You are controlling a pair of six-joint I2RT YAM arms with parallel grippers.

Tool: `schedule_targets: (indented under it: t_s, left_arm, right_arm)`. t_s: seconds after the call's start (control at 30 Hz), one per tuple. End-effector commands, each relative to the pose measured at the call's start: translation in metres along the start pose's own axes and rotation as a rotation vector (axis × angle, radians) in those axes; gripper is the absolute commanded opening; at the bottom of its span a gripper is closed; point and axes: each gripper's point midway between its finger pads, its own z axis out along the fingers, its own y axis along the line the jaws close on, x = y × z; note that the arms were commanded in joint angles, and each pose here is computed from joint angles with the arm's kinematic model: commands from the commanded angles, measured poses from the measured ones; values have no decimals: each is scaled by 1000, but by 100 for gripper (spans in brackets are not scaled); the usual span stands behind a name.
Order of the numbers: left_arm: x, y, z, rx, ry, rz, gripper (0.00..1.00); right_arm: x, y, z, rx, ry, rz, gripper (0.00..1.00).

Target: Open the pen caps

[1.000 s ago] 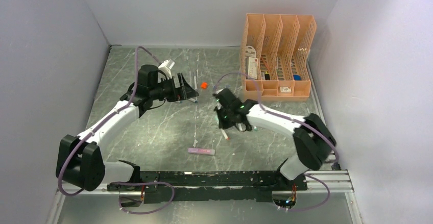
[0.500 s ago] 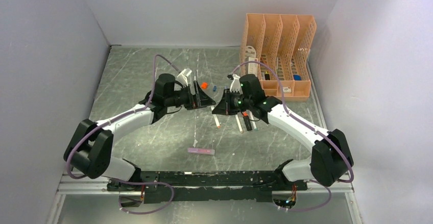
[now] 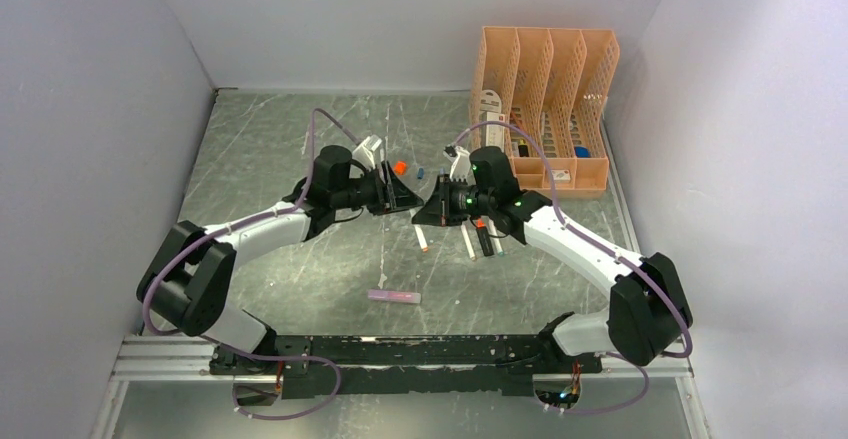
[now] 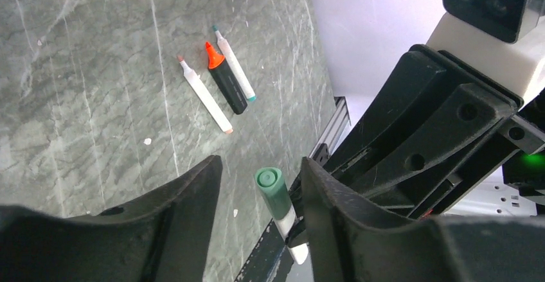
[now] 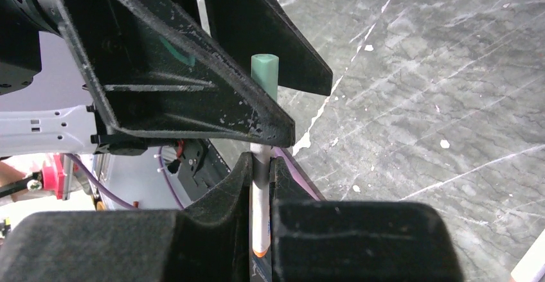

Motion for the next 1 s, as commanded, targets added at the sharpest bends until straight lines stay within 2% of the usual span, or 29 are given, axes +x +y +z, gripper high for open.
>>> schedule_targets:
  t_s: [0.0,0.17,0.37,0.43,0.47,0.5,0.6,0.83,0.9,0.97]
  left_arm:
    - [-13,-17,5,51,-33,33,54]
    - [-9,-17,7,63,-15,29,34]
    - [-8,-18,7,75,-6,29,26]
    - [-8,-19,7,77,-5,29,26]
    - [-7,-19,7,78,-3,28,26]
    - [-7,-19,7,79,-2,27,25]
    - [-8,-21,7,85,0,28,24]
    - [-8,-23,7,89,0,33,22]
    - [-9,-23,8,90,-1,32,22]
    - [-11,-23,9,88,-5,34,22]
  right_arm:
    - [-2,1,-3,-7,-19,-3,0]
    - [-1,-2,-2,3,-18,-1,0]
    - [-1,-5,-1,12,-16,7,0]
    - [1,-7,1,17,-10,9,13]
    - [1,-8,2,19,-6,11,27]
    - [2,-9,3,20,-1,12,35]
    - [3,-12,6,21,8,17,41]
    - [4,-18,17,22,24,25,42]
    - [5,-18,20,14,30,26,37]
    - [7,-17,21,1,34,26,27]
